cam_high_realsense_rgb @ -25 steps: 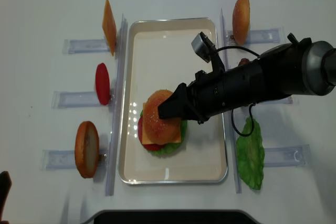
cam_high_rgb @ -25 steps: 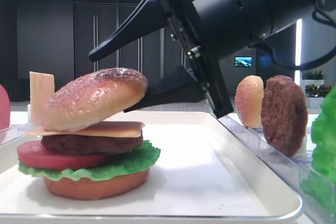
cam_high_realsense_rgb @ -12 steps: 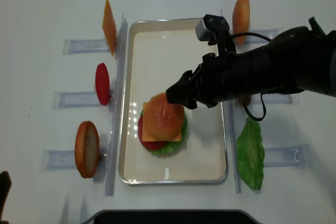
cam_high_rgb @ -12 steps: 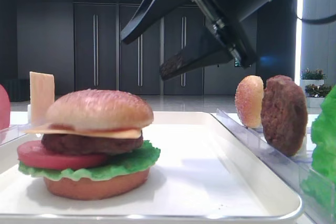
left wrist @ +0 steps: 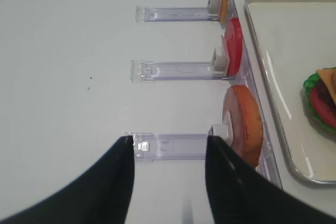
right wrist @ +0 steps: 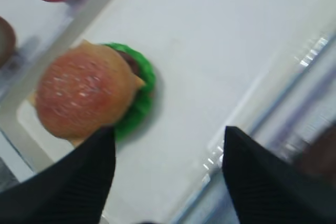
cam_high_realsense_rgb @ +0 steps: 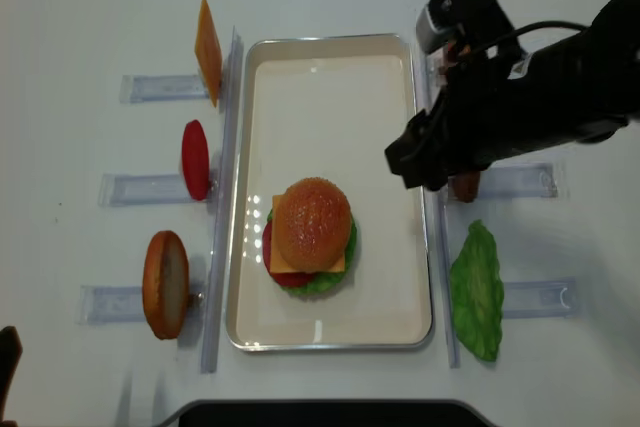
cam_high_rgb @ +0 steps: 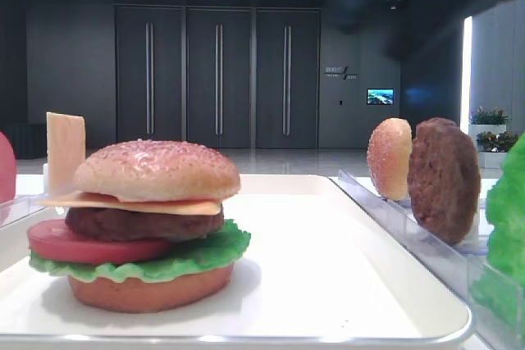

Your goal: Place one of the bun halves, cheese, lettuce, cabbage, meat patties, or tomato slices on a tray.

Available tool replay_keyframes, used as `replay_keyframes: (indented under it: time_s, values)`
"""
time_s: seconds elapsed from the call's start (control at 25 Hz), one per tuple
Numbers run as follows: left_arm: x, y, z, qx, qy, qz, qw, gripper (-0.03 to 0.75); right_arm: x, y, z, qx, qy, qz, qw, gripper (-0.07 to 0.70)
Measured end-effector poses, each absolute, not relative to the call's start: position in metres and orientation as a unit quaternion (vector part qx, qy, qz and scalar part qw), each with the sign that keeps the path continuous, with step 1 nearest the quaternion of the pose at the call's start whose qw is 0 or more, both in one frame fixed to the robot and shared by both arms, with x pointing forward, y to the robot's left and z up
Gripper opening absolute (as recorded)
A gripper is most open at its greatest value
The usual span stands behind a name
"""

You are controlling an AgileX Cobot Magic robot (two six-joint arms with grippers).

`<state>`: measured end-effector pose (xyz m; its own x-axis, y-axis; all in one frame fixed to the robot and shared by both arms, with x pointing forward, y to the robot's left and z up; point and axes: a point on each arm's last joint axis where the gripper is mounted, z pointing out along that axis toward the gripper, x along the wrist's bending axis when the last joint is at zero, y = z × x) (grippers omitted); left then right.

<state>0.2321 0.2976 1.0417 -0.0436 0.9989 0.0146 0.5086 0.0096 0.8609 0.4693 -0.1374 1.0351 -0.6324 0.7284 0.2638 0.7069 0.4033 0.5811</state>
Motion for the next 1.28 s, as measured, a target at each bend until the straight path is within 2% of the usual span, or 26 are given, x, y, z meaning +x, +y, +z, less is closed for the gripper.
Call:
replay_keyframes:
  time_s: [0.32,0.48,0.6,0.72,1.0,1.28]
  values:
    - [0.232,0.298,1.042,0.603,0.625,0.362,0.338,0.345,0.482,-0.242,1.066,0.570,0.811,0.089,0.097,0.423]
    - [0.232,0.298,1.042,0.603,0.625,0.362,0.338,0.345,0.477,-0.297,1.075,0.655,0.746,0.037,0.112,0.423]
    - [0.232,0.298,1.042,0.603,0.625,0.362,0.338,0.345,0.472,-0.323,1.079,0.711,0.693,0.033,0.116,0.423]
    - [0.232,0.298,1.042,0.603,0.625,0.362,0.338,0.345,0.466,-0.331,1.085,0.729,0.672,0.042,0.124,0.423]
    - [0.232,0.298,1.042,0.605,0.623,0.364,0.337,0.345,0.440,-0.323,1.113,0.730,0.658,0.107,0.153,0.421]
    - [0.232,0.298,1.042,0.606,0.622,0.364,0.336,0.345,0.377,-0.308,1.159,0.694,0.646,0.216,0.232,0.419]
